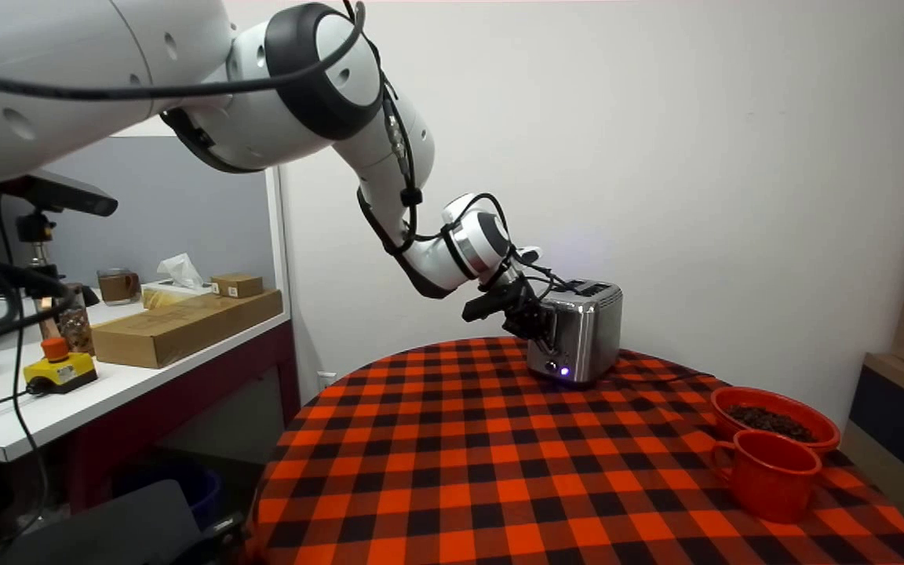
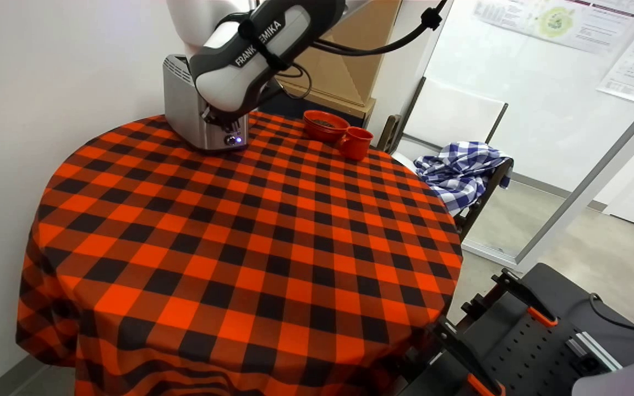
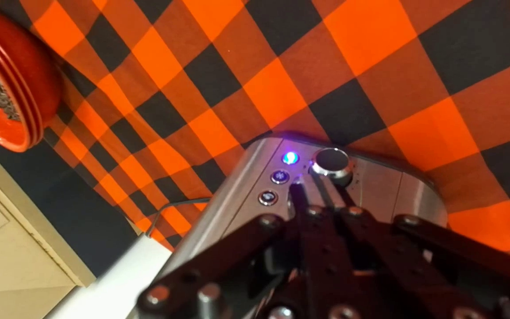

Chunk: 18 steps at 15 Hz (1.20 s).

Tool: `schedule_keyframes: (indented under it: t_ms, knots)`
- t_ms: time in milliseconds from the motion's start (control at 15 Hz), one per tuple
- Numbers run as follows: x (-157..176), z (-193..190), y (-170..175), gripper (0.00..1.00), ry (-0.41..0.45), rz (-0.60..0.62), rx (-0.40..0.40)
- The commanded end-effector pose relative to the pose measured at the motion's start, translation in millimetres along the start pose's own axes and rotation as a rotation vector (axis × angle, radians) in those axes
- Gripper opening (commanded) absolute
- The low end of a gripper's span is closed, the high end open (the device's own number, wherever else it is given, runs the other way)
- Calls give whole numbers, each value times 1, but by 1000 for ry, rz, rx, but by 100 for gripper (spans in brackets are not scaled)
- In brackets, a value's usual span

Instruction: Push the lever on the toaster down

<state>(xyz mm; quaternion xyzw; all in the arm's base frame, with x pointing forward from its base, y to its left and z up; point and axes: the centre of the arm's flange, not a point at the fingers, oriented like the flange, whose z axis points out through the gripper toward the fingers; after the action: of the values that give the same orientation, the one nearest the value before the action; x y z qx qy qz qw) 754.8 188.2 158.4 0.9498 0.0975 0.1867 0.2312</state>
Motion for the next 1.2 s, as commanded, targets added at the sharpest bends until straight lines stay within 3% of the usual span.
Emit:
schedule_keyframes:
  t_ms: [0,67,200,400,533,800,867,1133]
  knots:
    - [3,19,-10,2,-41,-17,9]
    - [5,8,-5,28,-56,-14,45]
    - [5,-12,9,29,-97,-53,116]
    - [-6,-40,33,52,-172,-151,189]
    - [-16,-60,57,67,-225,-200,199]
    - [-59,-99,110,95,-401,-237,138]
    - [-72,-108,120,100,-437,-247,134]
    - [-113,-152,145,100,-525,-298,223]
